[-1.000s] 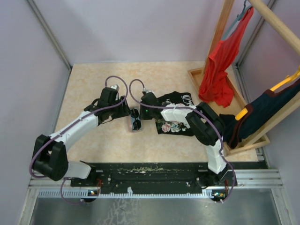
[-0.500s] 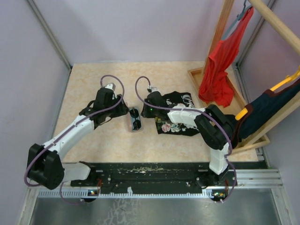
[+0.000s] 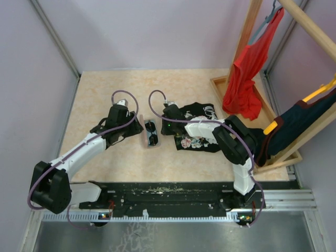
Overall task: Organize the sunglasses
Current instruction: Close the sunglasses case at the center of the board.
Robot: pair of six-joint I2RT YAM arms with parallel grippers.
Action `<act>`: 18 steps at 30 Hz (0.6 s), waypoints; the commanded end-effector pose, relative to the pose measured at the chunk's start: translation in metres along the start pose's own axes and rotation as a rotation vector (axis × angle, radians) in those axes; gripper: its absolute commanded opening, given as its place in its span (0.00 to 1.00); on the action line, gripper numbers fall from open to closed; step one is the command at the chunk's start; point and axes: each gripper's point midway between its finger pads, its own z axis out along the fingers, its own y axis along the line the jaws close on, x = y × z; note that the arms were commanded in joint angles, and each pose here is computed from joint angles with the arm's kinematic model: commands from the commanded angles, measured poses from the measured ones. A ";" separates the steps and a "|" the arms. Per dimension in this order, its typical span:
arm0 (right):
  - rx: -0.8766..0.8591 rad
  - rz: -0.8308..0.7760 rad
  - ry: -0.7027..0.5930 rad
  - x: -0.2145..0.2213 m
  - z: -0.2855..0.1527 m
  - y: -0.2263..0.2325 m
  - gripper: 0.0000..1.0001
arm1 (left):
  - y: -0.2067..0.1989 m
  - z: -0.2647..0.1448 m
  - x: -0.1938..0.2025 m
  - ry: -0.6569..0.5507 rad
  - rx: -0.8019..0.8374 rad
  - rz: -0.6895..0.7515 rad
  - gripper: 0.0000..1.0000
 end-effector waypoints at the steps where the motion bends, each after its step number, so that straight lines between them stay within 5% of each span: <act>1: -0.039 -0.019 -0.030 -0.017 0.004 0.012 0.17 | -0.001 0.004 -0.002 -0.013 0.014 -0.025 0.54; 7: -0.069 -0.021 -0.011 -0.014 0.009 0.018 0.16 | 0.017 0.004 -0.001 -0.028 -0.075 -0.028 0.43; 18: -0.124 -0.010 0.026 -0.005 0.011 0.026 0.14 | 0.018 0.022 0.012 0.049 -0.090 -0.009 0.39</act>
